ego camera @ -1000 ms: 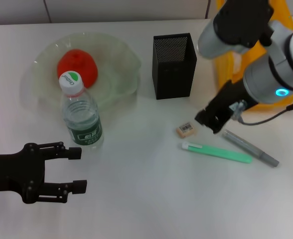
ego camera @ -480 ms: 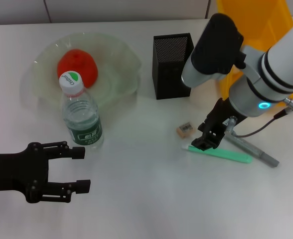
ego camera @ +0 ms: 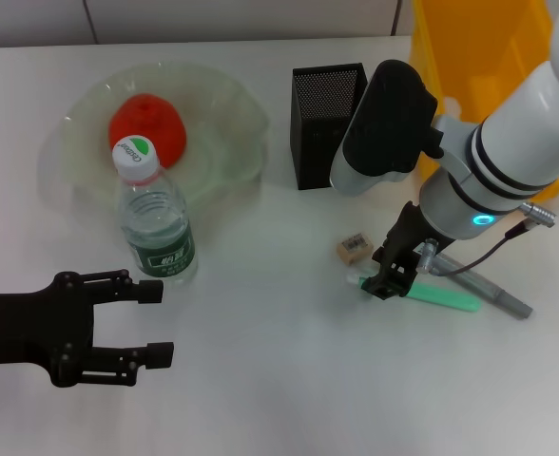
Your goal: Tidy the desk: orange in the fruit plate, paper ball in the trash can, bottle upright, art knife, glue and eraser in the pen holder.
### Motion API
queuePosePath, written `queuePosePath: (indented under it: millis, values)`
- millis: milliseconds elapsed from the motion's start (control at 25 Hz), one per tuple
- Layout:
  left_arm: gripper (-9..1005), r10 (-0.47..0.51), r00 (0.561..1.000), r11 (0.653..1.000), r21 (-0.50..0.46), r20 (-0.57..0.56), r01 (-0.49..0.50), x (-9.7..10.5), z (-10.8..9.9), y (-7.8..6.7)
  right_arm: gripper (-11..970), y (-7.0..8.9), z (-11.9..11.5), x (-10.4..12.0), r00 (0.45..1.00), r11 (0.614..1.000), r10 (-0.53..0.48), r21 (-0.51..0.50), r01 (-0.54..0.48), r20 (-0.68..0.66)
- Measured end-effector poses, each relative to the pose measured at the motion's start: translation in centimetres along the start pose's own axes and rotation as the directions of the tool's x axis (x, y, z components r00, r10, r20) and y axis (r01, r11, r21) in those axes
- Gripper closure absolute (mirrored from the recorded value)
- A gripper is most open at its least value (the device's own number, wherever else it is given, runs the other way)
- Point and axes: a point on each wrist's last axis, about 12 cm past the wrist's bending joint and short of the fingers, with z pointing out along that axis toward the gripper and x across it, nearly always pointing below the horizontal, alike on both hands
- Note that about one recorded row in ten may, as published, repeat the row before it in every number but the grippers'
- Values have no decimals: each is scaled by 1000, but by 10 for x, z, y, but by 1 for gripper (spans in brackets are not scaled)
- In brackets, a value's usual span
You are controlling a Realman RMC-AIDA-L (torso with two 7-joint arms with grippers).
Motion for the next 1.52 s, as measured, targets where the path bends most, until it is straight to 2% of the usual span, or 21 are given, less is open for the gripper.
queuePosePath:
  millis: [200,680,800,880,920,960,1000,1080,1120,1160,1240,1280,1400,1480,1520]
  values:
    - [161,-1,1000,1000,-2,-1,1,0,0,0,569,-2,5,0,1000,1000,5,-2,-5,-15]
    - [161,0,1000,1000,-3,-1,0,0,0,1,763,-2,3,-1,1000,1000,3,-5,-3,-4]
    - [161,-2,1000,1000,-4,-1,2,0,0,0,782,0,-11,-1,999,1000,7,0,-7,46]
    - [161,-4,1000,1000,-6,0,4,1,-1,0,776,-1,-39,-1,986,999,30,10,-32,164]
    - [161,-7,1000,1000,-7,0,7,2,-2,-1,774,-2,-66,4,947,998,65,-3,-68,314]
    - [161,-7,1000,1000,-7,0,7,2,-2,-1,771,-2,-66,4,947,998,65,-3,-68,314]
    - [161,-7,1000,1000,-7,0,7,2,-2,-1,768,-5,-80,9,909,995,94,-22,-93,407]
    - [161,-8,1000,1000,-7,0,8,2,-2,-1,763,-15,-105,20,784,986,164,-76,-147,599]
    - [161,-8,1000,1000,-4,2,8,2,-1,-1,760,-27,-127,30,589,974,225,-158,-163,777]
    - [161,-8,1000,1000,-4,2,8,2,-1,-1,758,-27,-127,30,589,974,225,-158,-163,777]
    - [161,-9,1000,1000,-1,5,9,2,0,-2,752,-44,-131,42,427,962,270,-221,-162,863]
    - [161,-9,1000,1000,1,6,9,2,1,-2,750,-53,-126,48,355,953,298,-255,-164,886]
    - [161,-9,1000,1000,4,9,9,3,2,-2,742,-73,-92,62,194,934,340,-306,-185,920]
    - [161,-9,1000,1000,5,10,9,3,2,-3,736,-78,-68,67,111,940,295,-267,-211,949]
    - [161,-6,1000,1000,8,12,6,3,3,-3,734,-79,-43,68,81,945,230,-203,-257,970]
